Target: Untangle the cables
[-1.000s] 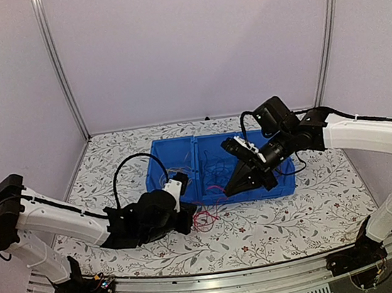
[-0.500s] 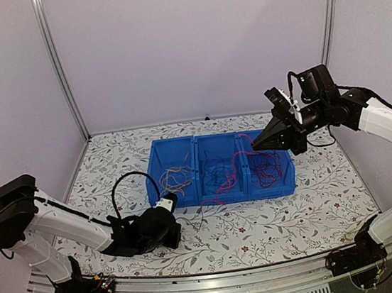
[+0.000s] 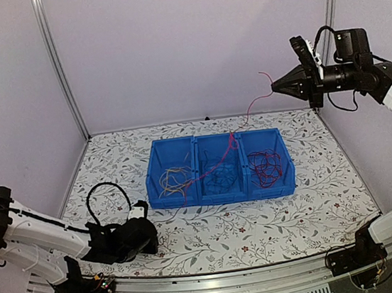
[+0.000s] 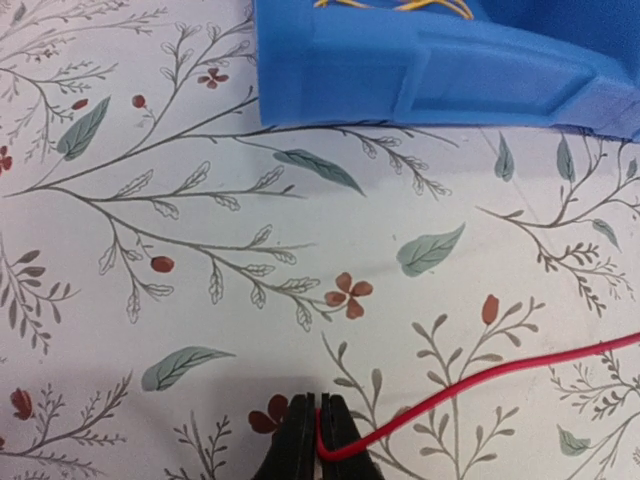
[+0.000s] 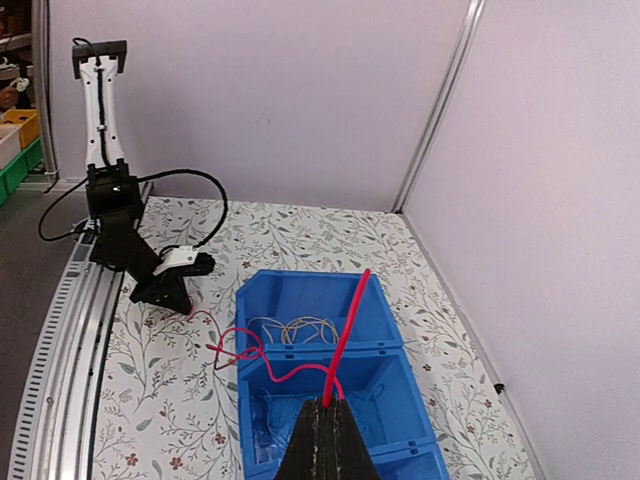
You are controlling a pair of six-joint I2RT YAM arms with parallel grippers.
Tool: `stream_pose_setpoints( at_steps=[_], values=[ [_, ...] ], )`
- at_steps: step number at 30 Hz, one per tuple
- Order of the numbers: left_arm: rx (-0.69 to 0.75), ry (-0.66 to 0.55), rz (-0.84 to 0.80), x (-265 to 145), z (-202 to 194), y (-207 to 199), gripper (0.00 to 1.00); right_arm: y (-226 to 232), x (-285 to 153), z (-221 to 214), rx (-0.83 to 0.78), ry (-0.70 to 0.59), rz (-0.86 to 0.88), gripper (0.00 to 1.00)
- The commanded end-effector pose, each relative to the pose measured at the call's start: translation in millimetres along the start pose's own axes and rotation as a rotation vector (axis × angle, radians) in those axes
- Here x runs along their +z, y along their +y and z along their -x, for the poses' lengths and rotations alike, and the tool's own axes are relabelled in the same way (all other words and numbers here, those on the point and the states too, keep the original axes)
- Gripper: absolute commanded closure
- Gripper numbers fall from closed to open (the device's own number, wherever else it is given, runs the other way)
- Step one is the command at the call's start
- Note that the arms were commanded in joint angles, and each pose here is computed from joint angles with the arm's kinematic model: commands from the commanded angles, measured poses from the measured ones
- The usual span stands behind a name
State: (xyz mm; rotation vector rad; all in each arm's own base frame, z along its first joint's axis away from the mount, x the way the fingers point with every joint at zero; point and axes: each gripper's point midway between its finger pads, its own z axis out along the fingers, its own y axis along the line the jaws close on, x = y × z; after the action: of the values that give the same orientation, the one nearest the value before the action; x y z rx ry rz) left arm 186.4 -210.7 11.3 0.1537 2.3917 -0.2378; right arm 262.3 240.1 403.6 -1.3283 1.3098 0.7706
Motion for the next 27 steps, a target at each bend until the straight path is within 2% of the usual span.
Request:
stream_pose_setpoints(
  at_steps=[1,5,8,13,16,17,18,21,23,27],
  values=[
    [-0.029,0.040,0.090,-2,-18,32,1.00,-43,-33,30,-0.037,0.032,-0.248,1.00],
    [-0.058,0.028,0.086,-3,-21,39,1.00,-72,-54,43,-0.050,0.062,-0.431,1.00],
    [-0.072,0.026,0.076,-2,-23,39,1.00,-80,-60,45,-0.053,0.074,-0.486,1.00],
    [-0.065,0.014,0.063,-3,-20,37,1.00,-77,-54,36,-0.027,0.065,-0.463,1.00],
    [-0.004,-0.041,-0.040,-9,0,6,0.98,-63,-41,27,0.009,0.029,-0.358,1.00],
    [0.029,-0.066,-0.078,-15,8,-7,0.89,-55,-36,23,0.024,0.014,-0.309,1.00],
    [0.064,-0.097,-0.110,-23,14,-20,0.74,-47,-30,15,0.046,0.005,-0.256,1.00],
    [0.121,-0.204,-0.181,-49,38,-47,0.55,-26,-18,1,0.105,-0.025,-0.121,1.00],
    [0.149,-0.264,-0.234,-66,53,-61,0.49,-11,-12,-7,0.132,-0.036,-0.039,1.00],
    [0.175,-0.371,-0.373,-101,77,-83,0.45,18,0,-15,0.130,-0.027,0.078,1.00]
  ],
)
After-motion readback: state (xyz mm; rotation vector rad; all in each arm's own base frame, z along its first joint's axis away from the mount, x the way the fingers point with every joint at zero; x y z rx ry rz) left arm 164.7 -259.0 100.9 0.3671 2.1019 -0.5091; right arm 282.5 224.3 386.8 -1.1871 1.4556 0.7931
